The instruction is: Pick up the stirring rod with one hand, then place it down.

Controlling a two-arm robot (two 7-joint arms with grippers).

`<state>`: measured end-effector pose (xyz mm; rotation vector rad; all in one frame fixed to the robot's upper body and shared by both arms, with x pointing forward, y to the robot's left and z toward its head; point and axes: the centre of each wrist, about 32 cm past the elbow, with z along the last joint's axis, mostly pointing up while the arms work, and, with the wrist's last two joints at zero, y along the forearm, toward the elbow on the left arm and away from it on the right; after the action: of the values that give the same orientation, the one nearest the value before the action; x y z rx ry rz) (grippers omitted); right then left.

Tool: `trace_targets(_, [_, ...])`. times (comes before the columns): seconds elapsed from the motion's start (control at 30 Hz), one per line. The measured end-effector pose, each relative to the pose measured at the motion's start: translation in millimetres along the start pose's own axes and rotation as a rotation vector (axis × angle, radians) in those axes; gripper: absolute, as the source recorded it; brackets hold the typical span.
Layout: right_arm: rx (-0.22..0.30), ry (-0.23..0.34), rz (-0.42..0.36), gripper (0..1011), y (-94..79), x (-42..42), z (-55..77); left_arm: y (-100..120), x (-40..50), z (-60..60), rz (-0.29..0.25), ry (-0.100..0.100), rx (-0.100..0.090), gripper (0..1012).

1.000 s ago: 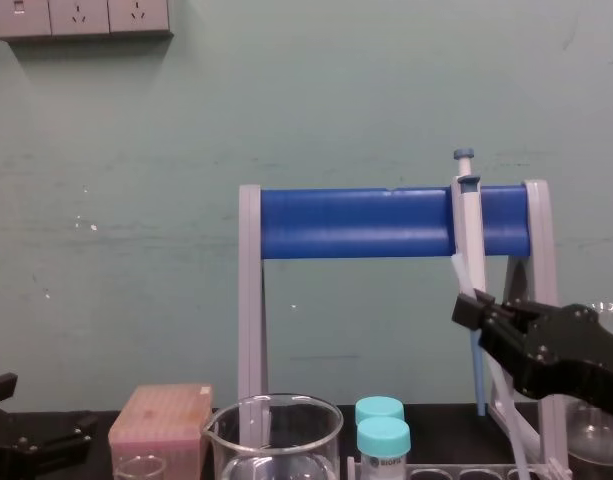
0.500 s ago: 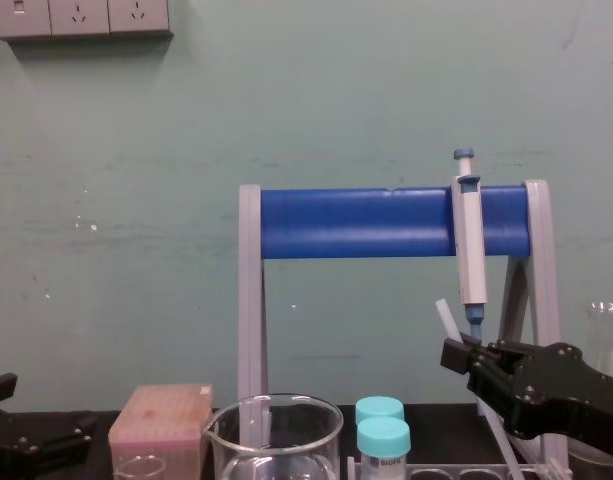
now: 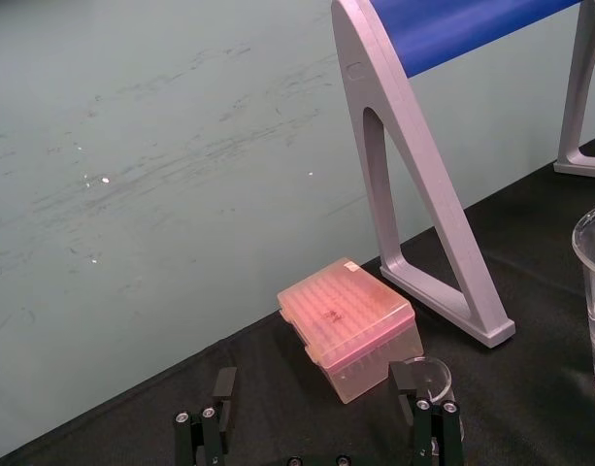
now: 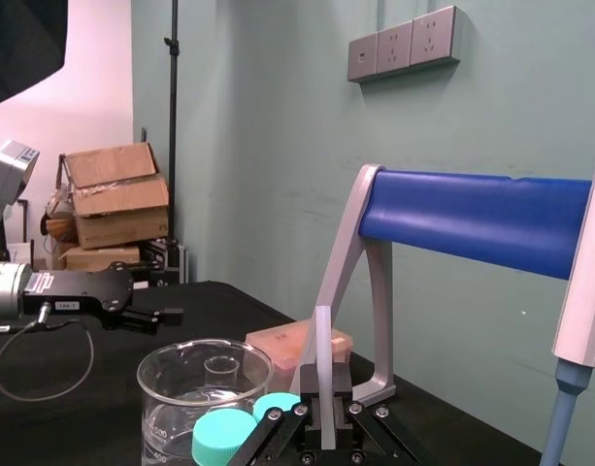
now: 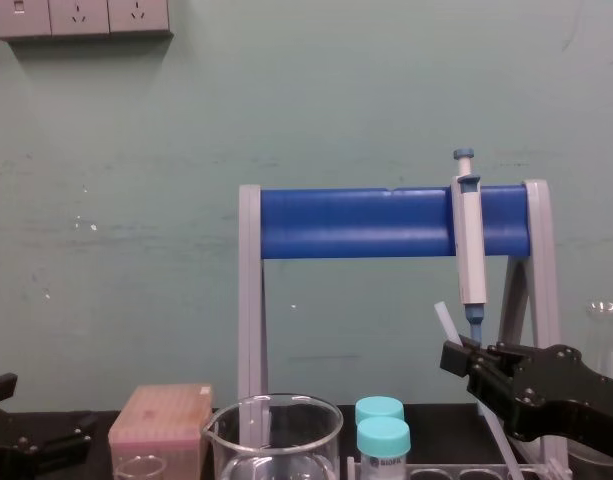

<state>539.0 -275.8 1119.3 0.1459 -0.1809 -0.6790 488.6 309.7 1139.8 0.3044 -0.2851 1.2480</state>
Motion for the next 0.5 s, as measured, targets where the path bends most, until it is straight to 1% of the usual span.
trace_targets(0.23, [0.003,0.0,-0.001,68,-0.1,0.0,0.1,0.0,0.0,0.0,0.0,0.0,0.0,1000])
trace_targets(0.37, [0.004,0.0,-0.002,152,-0.2,0.0,0.1,0.0,0.0,0.0,0.0,0.0,0.0,1000])
trace_targets(0.4, [0.004,0.0,-0.002,208,-0.2,-0.1,0.2,0.0,0.0,0.0,0.0,0.0,0.0,1000])
trace_targets(0.43, [0.004,0.0,-0.002,208,-0.2,-0.1,0.2,0.0,0.0,0.0,0.0,0.0,0.0,1000])
trace_targets(0.5, [0.004,0.0,-0.002,286,-0.2,-0.1,0.2,0.0,0.0,0.0,0.0,0.0,0.0,1000])
